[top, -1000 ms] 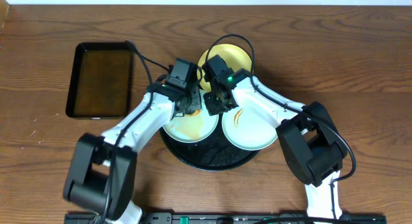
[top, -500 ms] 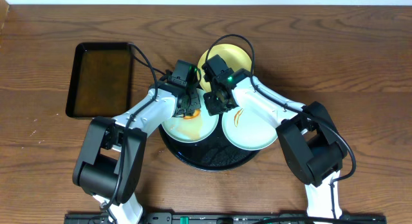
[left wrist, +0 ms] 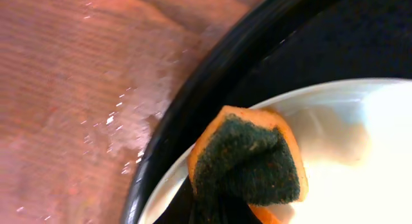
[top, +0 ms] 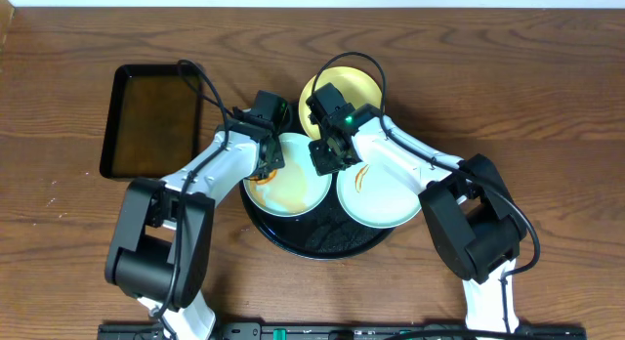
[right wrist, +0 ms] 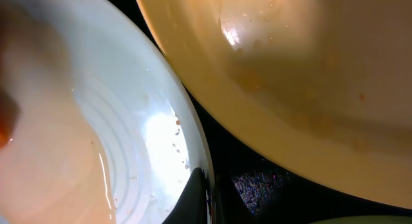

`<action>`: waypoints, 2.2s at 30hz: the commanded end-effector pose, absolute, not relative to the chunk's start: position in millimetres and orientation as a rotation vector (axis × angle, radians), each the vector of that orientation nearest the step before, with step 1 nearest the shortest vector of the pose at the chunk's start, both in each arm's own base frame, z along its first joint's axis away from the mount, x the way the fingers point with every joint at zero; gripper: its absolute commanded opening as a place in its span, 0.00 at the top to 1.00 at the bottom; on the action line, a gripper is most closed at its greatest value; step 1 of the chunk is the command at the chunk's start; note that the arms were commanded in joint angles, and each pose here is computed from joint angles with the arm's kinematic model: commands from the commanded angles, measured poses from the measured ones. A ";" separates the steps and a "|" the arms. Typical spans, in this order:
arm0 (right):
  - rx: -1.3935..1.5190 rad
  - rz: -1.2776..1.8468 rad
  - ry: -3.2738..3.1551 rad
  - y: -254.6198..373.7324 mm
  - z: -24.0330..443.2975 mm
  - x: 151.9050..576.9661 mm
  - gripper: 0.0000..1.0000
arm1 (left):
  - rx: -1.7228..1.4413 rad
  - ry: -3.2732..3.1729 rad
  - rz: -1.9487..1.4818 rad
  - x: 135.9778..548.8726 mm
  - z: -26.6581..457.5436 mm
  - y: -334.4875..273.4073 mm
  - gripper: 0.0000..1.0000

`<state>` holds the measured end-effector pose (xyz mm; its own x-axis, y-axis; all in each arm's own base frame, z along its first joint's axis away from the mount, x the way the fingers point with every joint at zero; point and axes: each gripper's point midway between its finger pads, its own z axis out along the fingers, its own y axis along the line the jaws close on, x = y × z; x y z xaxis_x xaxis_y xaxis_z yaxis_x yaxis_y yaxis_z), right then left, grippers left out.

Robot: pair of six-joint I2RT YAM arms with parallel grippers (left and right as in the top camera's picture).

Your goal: Clean dirty plates on tray and stack at the side

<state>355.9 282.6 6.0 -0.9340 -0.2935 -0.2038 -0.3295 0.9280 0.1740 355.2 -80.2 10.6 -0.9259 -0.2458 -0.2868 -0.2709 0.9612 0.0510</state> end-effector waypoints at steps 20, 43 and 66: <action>-0.484 0.238 2.950 273.9 -9.2 349.6 0.99 | -0.410 2.968 -0.345 330.6 15.5 -134.9 0.92; -0.484 0.238 2.951 273.8 -9.4 349.5 0.99 | -0.373 2.838 0.529 328.5 33.9 -30.0 0.92; -0.539 0.171 2.794 273.8 75.1 375.7 0.99 | -0.880 2.320 0.058 388.6 169.2 75.0 0.92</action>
<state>358.2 276.3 36.4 -0.9239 -0.3303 -0.1930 -0.3567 0.9262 0.1224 378.7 70.6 173.4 -0.5704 -0.5275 -0.6296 -0.6258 0.7756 -0.0829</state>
